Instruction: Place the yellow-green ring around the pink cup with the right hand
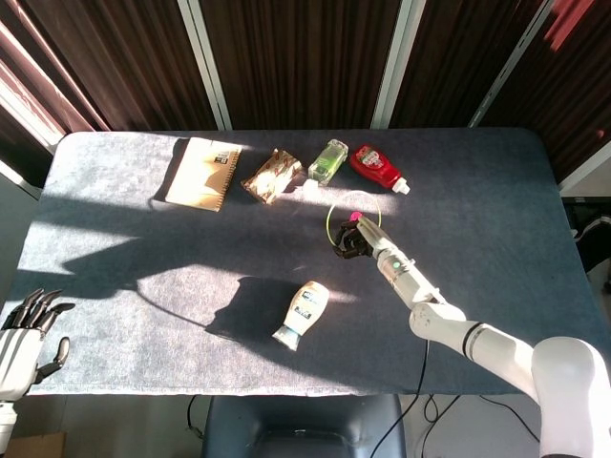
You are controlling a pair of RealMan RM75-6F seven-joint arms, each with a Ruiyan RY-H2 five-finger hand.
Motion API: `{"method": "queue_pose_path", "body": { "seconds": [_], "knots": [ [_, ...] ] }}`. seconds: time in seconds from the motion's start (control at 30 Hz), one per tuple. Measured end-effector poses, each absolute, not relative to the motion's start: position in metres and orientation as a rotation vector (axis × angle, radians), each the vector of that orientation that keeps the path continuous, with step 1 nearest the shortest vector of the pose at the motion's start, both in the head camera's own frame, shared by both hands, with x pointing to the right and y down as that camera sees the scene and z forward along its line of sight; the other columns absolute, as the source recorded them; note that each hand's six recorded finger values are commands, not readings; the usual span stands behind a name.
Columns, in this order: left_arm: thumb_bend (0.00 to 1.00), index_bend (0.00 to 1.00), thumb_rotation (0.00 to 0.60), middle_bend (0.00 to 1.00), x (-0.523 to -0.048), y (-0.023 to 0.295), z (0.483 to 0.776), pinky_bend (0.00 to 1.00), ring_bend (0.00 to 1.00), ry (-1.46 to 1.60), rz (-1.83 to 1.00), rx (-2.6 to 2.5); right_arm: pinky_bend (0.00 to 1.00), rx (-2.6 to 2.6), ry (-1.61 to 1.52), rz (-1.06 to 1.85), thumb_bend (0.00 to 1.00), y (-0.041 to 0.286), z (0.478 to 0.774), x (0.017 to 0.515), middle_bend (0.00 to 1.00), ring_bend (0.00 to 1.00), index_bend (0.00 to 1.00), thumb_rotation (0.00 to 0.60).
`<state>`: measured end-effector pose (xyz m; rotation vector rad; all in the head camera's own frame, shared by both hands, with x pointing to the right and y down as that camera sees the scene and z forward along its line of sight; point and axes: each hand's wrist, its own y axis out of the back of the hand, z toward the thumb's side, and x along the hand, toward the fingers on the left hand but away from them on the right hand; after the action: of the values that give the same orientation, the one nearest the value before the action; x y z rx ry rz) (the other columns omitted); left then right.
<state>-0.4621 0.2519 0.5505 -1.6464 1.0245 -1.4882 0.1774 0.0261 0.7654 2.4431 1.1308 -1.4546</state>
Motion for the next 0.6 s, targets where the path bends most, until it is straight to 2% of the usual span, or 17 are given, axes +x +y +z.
{"method": "queue_pose_path", "body": {
  "seconds": [0.43,0.6],
  "knots": [
    [0.49,0.26,0.600,0.13,-0.464,0.252,0.548,0.19,0.05,1.035,-1.482,-1.663,1.00,2.413,1.144,-1.495,0.57,0.017,0.789,0.159,0.93,1.00,0.85,0.600],
    [0.49,0.27,0.600,0.13,-0.463,0.253,0.550,0.19,0.05,1.022,-1.488,-1.670,1.00,2.401,1.126,-1.495,0.57,0.019,0.795,0.156,0.93,1.00,0.81,0.600]
  ]
}}
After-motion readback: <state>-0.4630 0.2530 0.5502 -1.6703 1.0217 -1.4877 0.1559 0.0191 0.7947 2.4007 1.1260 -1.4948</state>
